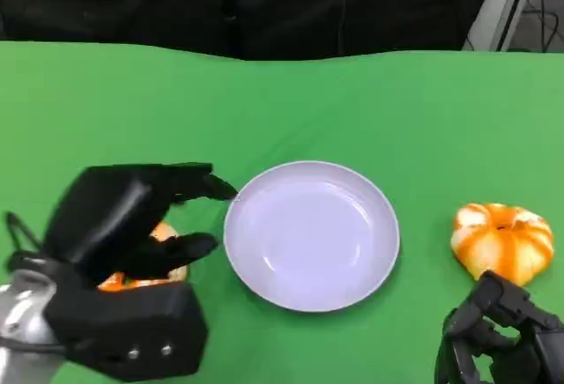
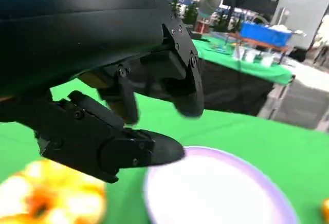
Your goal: Grasp the bread from the table and place it into the plate.
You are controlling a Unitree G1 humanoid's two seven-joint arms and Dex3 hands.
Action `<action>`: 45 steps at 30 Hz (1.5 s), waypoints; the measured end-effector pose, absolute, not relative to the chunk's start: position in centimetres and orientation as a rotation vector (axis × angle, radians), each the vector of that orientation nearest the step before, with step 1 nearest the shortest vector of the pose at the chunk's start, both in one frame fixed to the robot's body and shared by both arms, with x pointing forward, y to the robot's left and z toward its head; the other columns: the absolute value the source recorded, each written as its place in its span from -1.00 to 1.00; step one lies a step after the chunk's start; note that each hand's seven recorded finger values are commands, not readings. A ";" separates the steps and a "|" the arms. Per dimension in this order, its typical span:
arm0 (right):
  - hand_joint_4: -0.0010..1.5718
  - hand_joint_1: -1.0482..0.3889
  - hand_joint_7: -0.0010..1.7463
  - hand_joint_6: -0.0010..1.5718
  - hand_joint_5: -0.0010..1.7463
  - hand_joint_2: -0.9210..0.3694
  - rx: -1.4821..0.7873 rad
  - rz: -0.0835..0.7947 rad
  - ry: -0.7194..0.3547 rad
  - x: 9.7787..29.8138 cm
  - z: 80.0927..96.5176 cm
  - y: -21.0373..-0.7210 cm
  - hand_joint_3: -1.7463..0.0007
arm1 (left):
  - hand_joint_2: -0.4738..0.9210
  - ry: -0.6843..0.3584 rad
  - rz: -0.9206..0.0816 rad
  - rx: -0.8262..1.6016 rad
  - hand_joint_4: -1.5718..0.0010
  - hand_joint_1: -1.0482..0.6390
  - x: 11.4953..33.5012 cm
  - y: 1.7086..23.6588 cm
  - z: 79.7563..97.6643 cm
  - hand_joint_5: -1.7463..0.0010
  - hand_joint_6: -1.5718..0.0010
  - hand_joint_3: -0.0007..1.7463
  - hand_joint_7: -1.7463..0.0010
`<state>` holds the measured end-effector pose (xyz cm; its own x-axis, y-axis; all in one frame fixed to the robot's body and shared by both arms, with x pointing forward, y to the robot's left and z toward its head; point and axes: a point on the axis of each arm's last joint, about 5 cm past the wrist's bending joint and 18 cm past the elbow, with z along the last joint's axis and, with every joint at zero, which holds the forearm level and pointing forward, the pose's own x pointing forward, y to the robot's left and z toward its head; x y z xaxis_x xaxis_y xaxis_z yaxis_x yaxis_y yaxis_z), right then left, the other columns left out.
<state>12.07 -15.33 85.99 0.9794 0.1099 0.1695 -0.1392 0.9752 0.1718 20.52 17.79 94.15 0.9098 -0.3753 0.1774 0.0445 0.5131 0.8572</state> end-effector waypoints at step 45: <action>0.09 0.25 0.82 -0.01 1.00 -0.30 0.186 0.128 -0.152 12.2 86.1 -15.3 -0.55 | 1.00 -0.034 -0.235 1.284 1.00 -0.99 19.1 22.5 86.8 1.00 0.72 -0.59 0.98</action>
